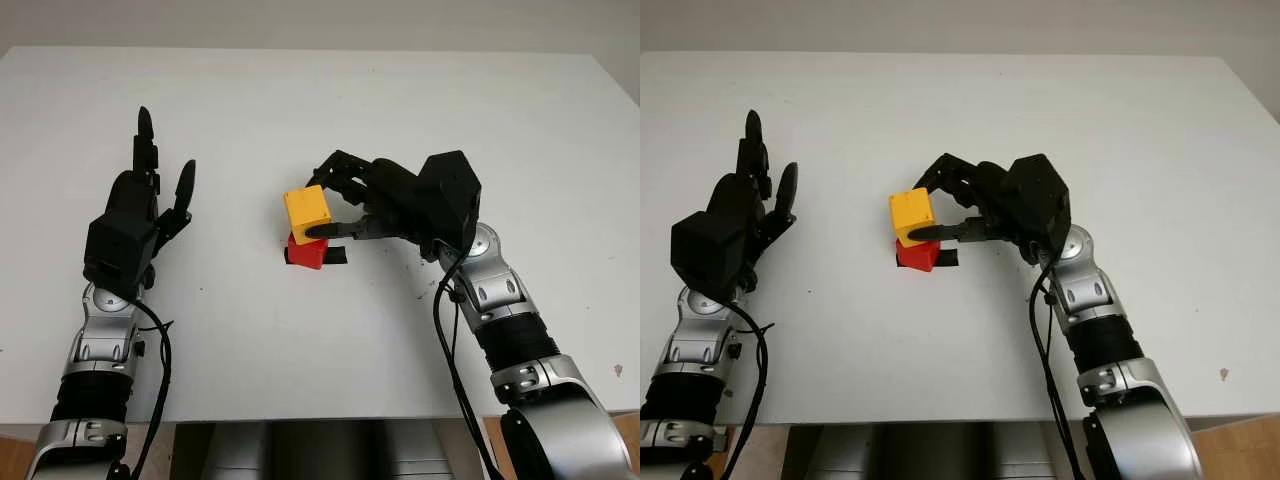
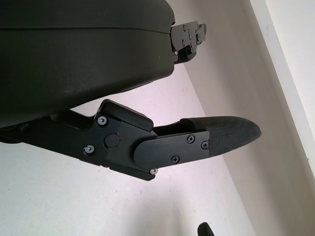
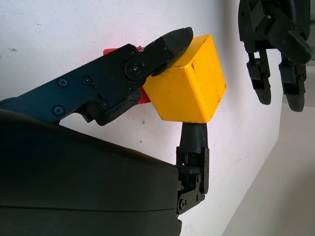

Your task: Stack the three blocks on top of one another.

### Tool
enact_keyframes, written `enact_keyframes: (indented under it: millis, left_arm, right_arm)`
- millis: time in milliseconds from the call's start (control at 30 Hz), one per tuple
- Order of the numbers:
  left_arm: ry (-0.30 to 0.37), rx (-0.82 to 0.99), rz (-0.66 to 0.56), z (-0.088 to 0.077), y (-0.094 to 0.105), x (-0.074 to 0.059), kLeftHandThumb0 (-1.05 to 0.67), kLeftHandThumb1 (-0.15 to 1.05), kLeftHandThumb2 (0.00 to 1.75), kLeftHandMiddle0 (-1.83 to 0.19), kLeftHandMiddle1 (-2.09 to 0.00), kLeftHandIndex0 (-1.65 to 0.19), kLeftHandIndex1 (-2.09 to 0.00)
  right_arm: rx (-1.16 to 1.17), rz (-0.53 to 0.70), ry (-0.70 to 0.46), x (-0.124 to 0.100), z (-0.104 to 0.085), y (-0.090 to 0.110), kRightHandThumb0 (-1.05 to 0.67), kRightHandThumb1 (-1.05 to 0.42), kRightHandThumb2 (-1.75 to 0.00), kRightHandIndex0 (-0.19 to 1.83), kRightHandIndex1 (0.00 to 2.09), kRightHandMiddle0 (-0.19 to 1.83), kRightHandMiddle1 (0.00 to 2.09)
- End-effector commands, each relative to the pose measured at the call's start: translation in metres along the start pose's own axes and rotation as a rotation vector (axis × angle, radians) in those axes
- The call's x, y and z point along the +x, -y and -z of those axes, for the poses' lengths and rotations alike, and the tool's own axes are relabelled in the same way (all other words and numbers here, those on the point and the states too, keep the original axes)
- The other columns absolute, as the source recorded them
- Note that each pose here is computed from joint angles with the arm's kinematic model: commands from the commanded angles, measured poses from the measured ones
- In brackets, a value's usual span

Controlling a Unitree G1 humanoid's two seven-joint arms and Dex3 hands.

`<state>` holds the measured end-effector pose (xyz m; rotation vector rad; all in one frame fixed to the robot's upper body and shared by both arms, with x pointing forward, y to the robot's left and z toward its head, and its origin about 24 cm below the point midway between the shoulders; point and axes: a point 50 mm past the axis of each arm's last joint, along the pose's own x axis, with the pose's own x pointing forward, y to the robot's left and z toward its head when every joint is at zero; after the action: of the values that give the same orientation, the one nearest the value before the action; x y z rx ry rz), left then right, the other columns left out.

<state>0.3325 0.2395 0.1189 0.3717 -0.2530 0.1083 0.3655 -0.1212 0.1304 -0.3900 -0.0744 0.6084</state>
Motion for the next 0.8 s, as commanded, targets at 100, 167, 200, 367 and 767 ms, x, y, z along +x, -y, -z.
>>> enact_keyframes:
  millis: [100,167,200,367,767]
  left_arm:
    - [0.004,0.005,0.002,0.0003,-0.0009,-0.0020,-0.81,1.05,0.60,0.19,0.00,0.19,0.00]
    - [0.003,0.011,0.000,0.0003,-0.0011,-0.0019,-0.81,1.05,0.60,0.19,0.00,0.19,0.00]
    - [0.004,0.015,-0.001,0.0001,-0.0011,-0.0019,-0.81,1.05,0.60,0.19,0.00,0.19,0.00]
    - [0.006,0.008,-0.002,-0.0001,-0.0015,-0.0014,-0.82,1.05,0.59,0.19,0.00,0.19,0.00]
    - [0.012,0.024,-0.006,-0.0010,-0.0028,-0.0004,-0.83,1.05,0.58,0.19,0.00,0.19,0.00]
  right_arm:
    - [-0.059,0.001,0.023,-0.0006,-0.0070,0.0038,-0.48,-0.91,-0.06,0.12,0.06,0.36,1.61]
    - [-0.089,0.003,0.027,-0.0015,-0.0077,0.0045,-0.49,-0.91,-0.06,0.13,0.06,0.36,1.61]
    - [-0.099,0.003,0.031,-0.0021,-0.0080,0.0050,-0.49,-0.91,-0.06,0.13,0.06,0.36,1.61]
    - [-0.171,0.005,0.047,-0.0036,-0.0095,0.0055,-0.48,-0.92,-0.06,0.12,0.06,0.34,1.61]
    - [-0.269,0.013,0.060,-0.0054,-0.0120,0.0058,-0.47,-0.93,-0.05,0.09,0.05,0.25,1.63]
